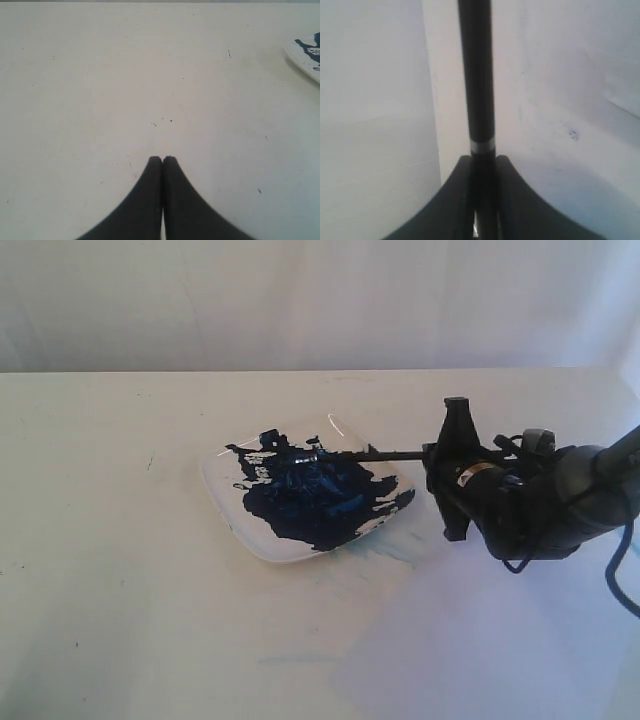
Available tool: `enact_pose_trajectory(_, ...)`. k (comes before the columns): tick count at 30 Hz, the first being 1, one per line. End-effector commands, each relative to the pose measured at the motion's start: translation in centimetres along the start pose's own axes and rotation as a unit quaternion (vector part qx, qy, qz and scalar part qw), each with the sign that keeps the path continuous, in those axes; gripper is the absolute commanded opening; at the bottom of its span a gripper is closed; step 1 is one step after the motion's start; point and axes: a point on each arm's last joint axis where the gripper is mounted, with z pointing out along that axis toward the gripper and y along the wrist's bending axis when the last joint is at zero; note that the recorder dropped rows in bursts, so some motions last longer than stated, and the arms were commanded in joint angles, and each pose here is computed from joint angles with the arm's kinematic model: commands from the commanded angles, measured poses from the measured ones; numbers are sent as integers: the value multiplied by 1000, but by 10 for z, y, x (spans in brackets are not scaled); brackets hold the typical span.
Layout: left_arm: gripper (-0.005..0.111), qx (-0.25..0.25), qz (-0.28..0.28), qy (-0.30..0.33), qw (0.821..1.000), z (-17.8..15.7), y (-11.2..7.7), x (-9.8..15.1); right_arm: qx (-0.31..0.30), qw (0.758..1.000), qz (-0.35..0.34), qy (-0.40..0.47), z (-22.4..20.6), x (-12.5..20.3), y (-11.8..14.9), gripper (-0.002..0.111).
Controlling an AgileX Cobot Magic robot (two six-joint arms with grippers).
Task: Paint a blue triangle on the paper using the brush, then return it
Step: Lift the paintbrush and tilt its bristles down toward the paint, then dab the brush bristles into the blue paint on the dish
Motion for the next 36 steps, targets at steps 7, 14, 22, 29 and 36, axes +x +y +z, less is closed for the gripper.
enact_pose_trajectory(7, 0, 5, -6, -2, 1000, 0, -1, 1, -136, 986, -98, -11, -29, -2, 60, 0)
enact_pose_trajectory(14, 0, 5, -6, -2, 1000, 0, -1, 1, -242, 910, -334, -37, -69, 4, 118, 0)
enact_pose_trajectory(22, 0, 5, -6, -2, 1000, 0, -1, 1, -156, 832, -533, 7, -112, 11, 181, 0)
enact_pose_trajectory(29, 0, 5, -6, -2, 1000, 0, -1, 1, -168, 789, -589, 45, -124, 38, 190, 0)
enact_pose_trajectory(36, 0, 5, -6, -2, 1000, 0, -1, 1, -176, 741, -643, 88, -102, 73, 164, 0)
